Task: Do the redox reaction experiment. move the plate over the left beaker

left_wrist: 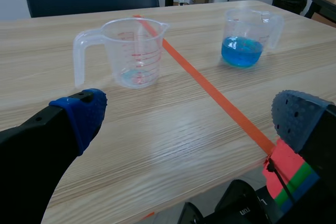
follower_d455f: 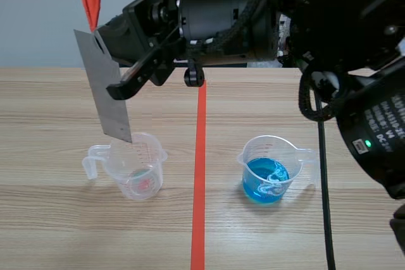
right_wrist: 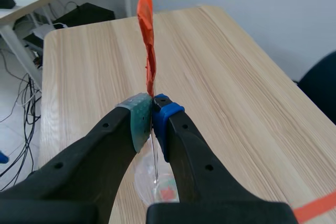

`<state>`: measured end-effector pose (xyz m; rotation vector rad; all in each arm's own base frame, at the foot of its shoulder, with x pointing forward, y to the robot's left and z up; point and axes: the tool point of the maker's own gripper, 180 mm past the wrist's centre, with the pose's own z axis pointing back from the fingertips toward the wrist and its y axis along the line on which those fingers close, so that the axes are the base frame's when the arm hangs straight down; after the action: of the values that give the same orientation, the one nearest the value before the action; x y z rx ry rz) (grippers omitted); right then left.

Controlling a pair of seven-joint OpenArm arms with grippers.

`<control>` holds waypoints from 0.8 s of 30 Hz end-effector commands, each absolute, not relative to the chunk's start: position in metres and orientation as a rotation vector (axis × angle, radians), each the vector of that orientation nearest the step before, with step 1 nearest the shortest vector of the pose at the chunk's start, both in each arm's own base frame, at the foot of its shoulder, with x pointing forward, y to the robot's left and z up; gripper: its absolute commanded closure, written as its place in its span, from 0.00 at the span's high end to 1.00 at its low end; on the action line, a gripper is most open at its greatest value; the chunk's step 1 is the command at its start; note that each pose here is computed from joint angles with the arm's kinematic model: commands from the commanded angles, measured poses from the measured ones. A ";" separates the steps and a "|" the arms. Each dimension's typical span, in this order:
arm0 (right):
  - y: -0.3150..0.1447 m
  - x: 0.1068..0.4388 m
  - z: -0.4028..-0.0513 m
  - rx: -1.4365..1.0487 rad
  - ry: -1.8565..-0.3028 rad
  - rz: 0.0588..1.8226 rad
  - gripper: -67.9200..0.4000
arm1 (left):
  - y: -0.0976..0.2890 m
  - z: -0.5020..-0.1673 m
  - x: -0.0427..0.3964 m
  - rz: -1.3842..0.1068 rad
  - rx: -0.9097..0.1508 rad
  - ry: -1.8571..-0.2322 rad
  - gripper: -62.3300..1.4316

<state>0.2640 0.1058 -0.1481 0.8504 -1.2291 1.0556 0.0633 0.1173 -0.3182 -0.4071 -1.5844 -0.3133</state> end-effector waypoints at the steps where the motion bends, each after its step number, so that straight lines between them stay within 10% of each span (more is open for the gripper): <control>1: 0.110 0.265 -0.146 0.861 -1.228 1.066 0.02 | 0.122 -0.310 0.071 -0.298 -0.400 -1.639 1.00; 24: 0.125 0.276 -0.159 0.842 -1.218 1.038 0.02 | 0.155 -0.312 0.082 -0.158 -0.308 -1.715 1.00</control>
<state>0.2727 0.1274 -0.1699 0.8395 -1.1818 1.0351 0.0818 0.1559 -0.3192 -0.2970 -1.6872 -0.1663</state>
